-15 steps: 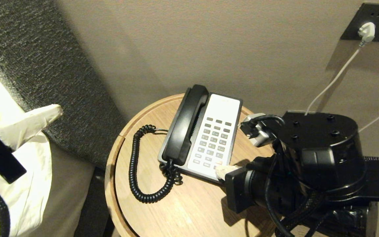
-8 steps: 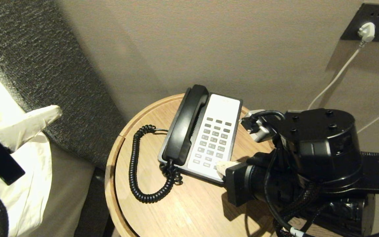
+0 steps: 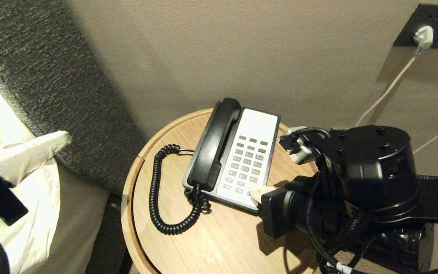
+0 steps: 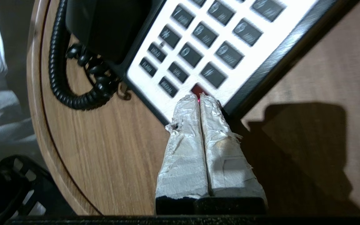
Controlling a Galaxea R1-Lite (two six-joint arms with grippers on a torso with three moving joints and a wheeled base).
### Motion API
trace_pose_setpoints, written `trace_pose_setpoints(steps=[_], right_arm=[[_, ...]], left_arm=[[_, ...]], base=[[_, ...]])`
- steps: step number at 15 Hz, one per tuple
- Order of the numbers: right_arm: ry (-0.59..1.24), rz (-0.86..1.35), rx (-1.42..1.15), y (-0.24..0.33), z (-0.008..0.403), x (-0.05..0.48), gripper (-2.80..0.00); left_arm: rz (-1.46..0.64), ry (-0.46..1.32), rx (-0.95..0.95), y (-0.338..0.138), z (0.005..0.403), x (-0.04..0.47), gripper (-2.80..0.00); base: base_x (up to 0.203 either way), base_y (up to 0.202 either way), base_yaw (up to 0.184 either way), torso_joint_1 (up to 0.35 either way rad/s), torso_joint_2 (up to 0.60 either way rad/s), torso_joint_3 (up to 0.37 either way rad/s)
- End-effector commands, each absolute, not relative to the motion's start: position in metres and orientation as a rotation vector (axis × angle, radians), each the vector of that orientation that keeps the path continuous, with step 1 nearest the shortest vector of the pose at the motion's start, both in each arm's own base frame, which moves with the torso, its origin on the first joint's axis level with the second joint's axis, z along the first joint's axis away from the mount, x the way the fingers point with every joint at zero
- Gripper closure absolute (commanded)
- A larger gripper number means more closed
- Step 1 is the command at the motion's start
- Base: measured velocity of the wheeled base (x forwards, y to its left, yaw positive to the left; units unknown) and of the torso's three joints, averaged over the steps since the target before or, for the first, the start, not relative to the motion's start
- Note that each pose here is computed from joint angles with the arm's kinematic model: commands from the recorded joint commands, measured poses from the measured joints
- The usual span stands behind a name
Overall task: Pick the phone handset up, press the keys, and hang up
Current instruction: End the call using the dial pad
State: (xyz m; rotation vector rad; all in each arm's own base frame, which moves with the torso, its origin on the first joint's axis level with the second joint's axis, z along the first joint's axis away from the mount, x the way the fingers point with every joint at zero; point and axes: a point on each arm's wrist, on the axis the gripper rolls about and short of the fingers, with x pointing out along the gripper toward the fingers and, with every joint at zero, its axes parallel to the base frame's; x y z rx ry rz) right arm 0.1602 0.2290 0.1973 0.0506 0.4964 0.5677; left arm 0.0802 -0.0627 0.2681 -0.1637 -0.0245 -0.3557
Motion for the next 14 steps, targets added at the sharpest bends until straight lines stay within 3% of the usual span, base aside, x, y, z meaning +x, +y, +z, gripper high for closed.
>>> trace_pose_setpoints(steps=[1,14], right_arm=[[0.470,0.572,0.074,0.225,0.206,0.157,0.00],[0.502,0.587,0.064,0.230,0.198,0.159,0.00]], left_arm=[[-0.353,-0.027,-0.166,-0.062,0.268,0.080,0.00],[-0.354,-0.007,-0.189,-0.059,0.265,0.077,0.00]], base=[[0.000,0.000,0.000,0.000,0.00,0.000],[0.000,0.000,0.000,0.000,0.00,0.000]])
